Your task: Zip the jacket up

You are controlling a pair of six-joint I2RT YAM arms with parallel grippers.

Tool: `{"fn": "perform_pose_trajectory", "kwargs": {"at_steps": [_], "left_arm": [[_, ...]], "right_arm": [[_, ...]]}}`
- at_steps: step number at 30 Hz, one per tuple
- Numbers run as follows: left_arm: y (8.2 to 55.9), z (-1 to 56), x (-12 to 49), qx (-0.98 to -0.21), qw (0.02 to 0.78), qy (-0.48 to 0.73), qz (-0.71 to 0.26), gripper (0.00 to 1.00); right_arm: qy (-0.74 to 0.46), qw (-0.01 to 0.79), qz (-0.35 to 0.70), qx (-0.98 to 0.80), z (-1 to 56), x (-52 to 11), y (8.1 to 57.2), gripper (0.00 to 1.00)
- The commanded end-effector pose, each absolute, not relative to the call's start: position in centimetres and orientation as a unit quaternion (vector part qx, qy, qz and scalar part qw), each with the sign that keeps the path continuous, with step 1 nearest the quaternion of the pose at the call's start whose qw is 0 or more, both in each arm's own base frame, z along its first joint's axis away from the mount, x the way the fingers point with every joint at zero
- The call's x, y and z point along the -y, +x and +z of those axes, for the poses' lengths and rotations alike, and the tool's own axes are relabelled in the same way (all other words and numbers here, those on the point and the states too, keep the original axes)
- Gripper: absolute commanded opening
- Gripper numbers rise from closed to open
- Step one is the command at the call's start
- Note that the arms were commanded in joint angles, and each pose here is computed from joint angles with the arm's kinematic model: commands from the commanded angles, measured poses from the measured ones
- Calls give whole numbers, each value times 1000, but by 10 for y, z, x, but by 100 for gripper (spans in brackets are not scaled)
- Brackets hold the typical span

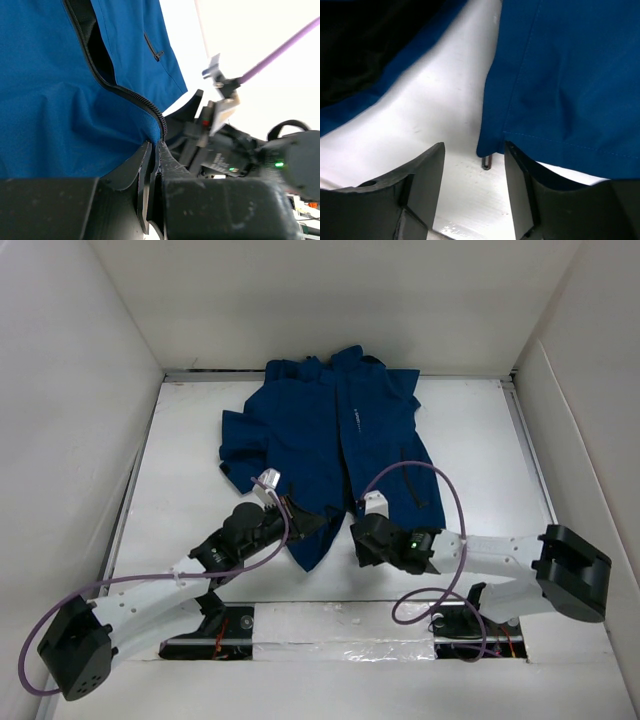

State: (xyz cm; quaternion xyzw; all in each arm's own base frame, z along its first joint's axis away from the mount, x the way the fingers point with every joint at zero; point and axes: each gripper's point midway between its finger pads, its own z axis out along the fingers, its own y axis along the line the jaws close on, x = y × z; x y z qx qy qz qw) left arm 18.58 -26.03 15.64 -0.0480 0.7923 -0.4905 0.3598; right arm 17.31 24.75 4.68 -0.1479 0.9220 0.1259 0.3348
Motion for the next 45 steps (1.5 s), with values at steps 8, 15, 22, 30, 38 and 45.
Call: {"fn": "perform_pose_trajectory", "kwargs": {"at_steps": [8,15,22,30,38,45], "left_arm": [[186,170,259,-775,377,-47,-504,0],[185,168,260,-776,374,-46,-505,0],[184,166,262,-778,368,-43,-507,0],[183,165,263,-779,365,-41,-509,0],[182,159,264,-781,358,-43,-509,0],[182,159,264,-781,357,-45,-510,0]], "right_arm": [[-119,347,67,-928,39,-233,183,46],[-100,352,119,-923,43,-240,177,35],[-86,353,135,-922,39,-238,174,30],[-74,365,151,-916,39,-240,176,25],[-64,382,163,-908,43,-243,181,28],[-50,392,160,-905,46,-239,186,26]]}}
